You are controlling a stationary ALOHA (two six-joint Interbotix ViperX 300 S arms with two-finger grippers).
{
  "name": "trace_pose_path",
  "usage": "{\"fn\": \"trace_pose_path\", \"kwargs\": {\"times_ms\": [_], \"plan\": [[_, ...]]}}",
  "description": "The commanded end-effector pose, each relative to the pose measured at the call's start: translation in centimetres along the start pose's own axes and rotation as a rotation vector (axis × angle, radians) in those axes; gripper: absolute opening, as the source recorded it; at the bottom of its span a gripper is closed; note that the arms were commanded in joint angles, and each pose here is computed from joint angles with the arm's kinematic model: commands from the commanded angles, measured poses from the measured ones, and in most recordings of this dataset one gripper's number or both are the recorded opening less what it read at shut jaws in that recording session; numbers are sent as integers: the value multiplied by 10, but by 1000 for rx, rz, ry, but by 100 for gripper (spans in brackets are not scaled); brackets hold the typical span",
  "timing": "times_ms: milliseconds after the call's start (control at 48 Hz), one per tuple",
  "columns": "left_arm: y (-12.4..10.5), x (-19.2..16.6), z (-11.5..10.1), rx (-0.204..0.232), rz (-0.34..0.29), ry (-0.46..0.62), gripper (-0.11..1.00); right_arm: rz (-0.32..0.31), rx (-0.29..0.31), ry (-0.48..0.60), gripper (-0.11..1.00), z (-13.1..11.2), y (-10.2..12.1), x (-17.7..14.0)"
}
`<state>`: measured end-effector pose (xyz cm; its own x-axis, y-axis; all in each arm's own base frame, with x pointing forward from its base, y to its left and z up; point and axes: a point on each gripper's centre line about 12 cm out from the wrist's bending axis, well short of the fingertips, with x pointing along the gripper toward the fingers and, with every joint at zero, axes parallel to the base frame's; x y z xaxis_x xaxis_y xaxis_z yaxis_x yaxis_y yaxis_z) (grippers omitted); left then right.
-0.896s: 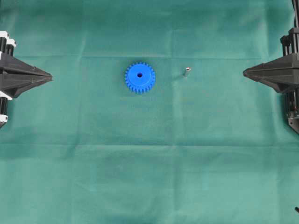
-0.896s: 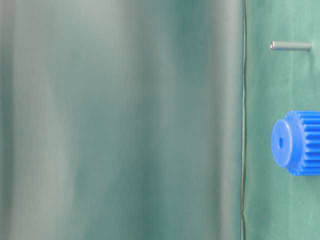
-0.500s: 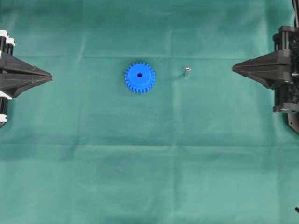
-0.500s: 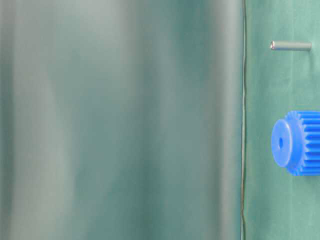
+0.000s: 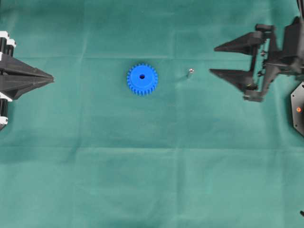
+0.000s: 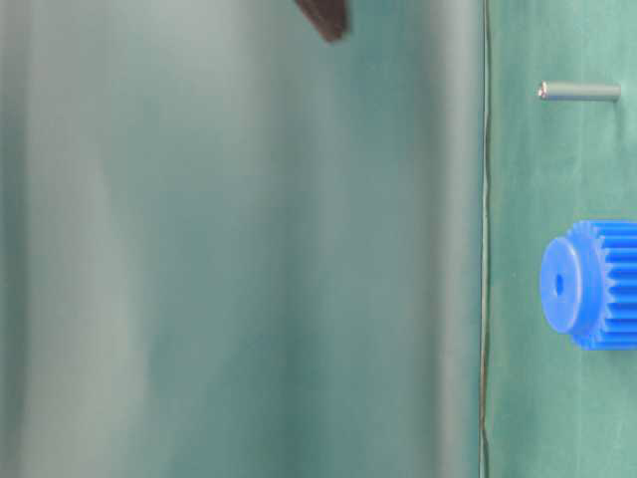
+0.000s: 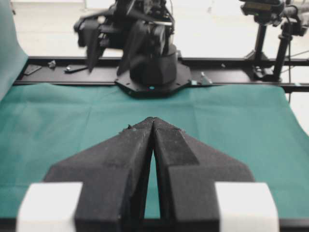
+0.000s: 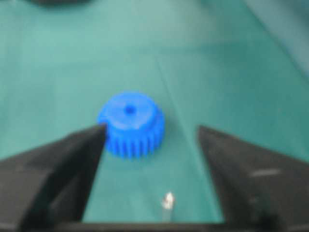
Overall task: Insert the shaft placed at a random location into the center hole of the medium gear at another random location.
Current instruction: 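Move the right gripper left over the silver shaft, fingers open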
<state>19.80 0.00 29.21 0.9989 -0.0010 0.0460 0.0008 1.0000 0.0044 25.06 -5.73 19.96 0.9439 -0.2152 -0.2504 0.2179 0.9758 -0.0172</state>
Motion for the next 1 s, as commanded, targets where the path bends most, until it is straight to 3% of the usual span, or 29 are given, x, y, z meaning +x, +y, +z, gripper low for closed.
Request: {"fn": "trace_pose_path", "kwargs": {"times_ms": [0, 125, 562, 979], "plan": [[1, 2, 9, 0, 3, -23, 0, -10, -26, -3, 90, -7, -3, 13], [1, 2, 9, 2, 2, -20, 0, -25, -36, 15, 83, -22, -7, 26], [1, 2, 9, 2, 3, -20, 0, -69, -7, 111, 84, -71, -17, 57], [1, 2, 6, 0, 3, -3, 0, -85, 3, 136, 84, -87, -22, 73]]}}
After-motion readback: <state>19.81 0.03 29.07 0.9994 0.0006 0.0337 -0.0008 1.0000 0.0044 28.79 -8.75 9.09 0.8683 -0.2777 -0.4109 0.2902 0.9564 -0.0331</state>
